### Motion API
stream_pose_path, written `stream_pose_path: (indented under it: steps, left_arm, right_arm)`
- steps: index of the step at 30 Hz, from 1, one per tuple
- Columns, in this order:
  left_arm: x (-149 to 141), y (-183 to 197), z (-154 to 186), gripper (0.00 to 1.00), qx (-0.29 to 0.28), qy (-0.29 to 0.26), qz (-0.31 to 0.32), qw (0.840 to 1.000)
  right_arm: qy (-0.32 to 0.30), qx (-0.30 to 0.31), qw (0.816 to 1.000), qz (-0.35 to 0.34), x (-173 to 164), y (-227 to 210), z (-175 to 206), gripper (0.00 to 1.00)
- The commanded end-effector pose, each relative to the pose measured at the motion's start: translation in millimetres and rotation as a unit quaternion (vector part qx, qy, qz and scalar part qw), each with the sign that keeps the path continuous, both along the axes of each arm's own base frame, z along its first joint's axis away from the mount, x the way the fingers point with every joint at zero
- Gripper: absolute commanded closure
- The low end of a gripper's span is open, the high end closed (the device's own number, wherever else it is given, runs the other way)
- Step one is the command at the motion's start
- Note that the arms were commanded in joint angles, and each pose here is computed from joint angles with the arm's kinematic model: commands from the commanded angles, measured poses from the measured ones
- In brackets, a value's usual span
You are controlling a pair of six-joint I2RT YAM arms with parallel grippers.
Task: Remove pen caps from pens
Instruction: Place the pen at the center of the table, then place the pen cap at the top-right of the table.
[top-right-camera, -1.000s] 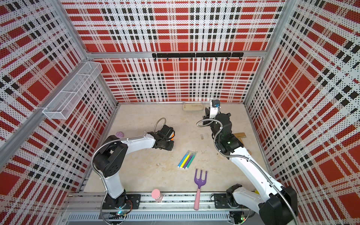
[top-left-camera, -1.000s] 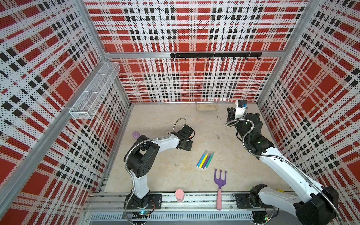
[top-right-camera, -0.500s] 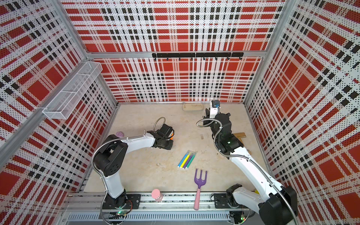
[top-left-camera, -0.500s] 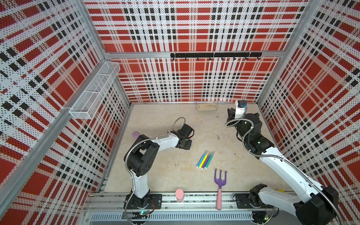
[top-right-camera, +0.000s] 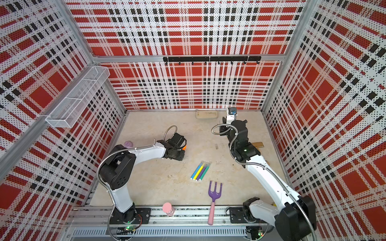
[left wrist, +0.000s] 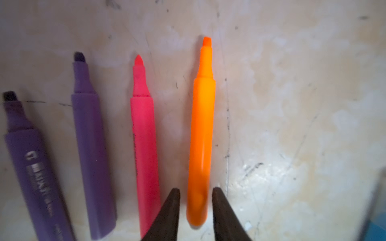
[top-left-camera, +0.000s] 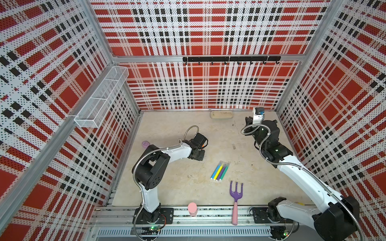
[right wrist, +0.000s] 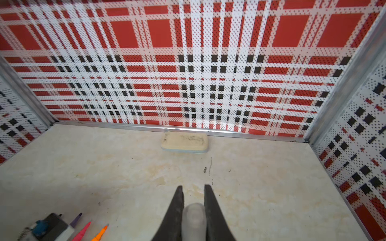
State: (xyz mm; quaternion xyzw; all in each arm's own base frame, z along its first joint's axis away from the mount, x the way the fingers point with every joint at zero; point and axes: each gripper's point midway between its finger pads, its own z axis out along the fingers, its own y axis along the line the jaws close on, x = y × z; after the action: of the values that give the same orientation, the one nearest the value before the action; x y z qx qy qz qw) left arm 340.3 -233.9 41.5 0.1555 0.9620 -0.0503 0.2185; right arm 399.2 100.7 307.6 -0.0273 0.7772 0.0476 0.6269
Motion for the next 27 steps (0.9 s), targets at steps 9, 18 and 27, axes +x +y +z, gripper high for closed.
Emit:
stream_pose_path:
  steps: [9, 18, 27]
  left_arm:
    - [8, -45, 150, 0.57, -0.147, -0.17, -0.057, 0.973]
    - [3, -34, 132, 0.54, -0.136, -0.153, -0.058, 0.977]
    - [7, -36, 115, 0.53, -0.139, -0.133, -0.061, 0.979]
  right_arm:
    - [0.262, -0.006, 0.965, -0.016, 47, -26, -175, 1.0]
    - [0.321, -0.013, 0.947, 0.0, 68, -16, -232, 1.0]
    - [0.346, -0.033, 0.938, -0.004, 66, -18, -246, 1.0]
